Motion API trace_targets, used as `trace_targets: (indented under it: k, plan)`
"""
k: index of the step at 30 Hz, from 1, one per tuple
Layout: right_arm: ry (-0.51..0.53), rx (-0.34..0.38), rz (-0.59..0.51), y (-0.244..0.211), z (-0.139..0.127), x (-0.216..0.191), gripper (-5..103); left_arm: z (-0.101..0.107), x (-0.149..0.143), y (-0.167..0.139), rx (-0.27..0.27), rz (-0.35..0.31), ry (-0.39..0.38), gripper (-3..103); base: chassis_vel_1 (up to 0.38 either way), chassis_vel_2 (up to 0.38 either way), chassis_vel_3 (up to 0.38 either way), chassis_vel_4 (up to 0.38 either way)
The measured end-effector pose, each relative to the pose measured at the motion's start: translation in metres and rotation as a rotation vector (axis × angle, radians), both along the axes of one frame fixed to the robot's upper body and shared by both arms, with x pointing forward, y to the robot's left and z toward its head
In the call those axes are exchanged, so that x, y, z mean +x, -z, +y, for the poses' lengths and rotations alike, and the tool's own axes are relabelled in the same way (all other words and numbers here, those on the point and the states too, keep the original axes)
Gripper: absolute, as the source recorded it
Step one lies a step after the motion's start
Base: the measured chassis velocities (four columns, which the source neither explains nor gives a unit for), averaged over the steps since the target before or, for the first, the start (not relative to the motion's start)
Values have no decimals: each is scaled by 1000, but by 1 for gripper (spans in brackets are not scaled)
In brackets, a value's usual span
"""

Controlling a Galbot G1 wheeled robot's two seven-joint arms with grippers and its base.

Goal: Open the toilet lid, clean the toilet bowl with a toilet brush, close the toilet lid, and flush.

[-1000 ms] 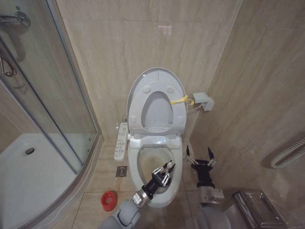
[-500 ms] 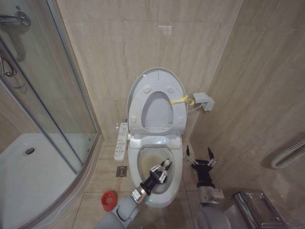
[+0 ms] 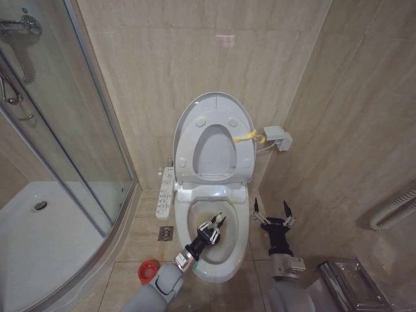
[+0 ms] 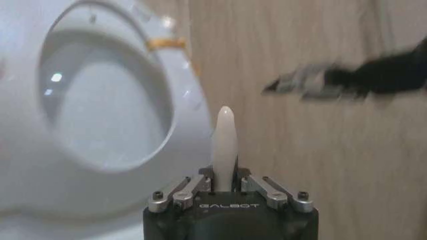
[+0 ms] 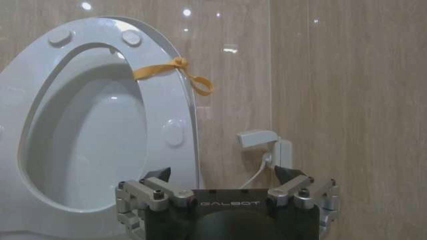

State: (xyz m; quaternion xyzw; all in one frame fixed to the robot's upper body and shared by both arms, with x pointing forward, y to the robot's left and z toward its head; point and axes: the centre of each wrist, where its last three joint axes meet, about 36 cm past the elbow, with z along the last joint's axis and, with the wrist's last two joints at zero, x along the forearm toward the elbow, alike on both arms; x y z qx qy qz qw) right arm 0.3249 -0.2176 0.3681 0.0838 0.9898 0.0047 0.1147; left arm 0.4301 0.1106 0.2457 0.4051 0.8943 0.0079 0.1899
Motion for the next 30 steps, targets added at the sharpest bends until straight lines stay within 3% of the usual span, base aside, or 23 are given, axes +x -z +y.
trace_targets:
  k: [2, 6, 9, 11, 17, 30]
  plan:
    - [0, 0, 0, 0, 0, 0, 100, -18, -16, -14, -41, -5, 53, 20, 0, 0, 0, 0]
    - [0, 0, 0, 0, 0, 0, 100, -31, -31, -16, -62, 7, 106, 20, 0, 0, 0, 0]
    - [0, 0, 0, 0, 0, 0, 100, -26, -28, -5, -40, 22, 103, 20, 0, 0, 0, 0]
    - [0, 0, 0, 0, 0, 0, 100, -12, -14, 10, -10, 41, 70, 20, 0, 0, 0, 0]
    - [0, 0, 0, 0, 0, 0, 100, 3, 4, 17, 14, 40, 23, 20, 0, 0, 0, 0]
    - [0, 0, 0, 0, 0, 0, 100, -58, 0, -13, -96, 11, 109, 20, 0, 0, 0, 0]
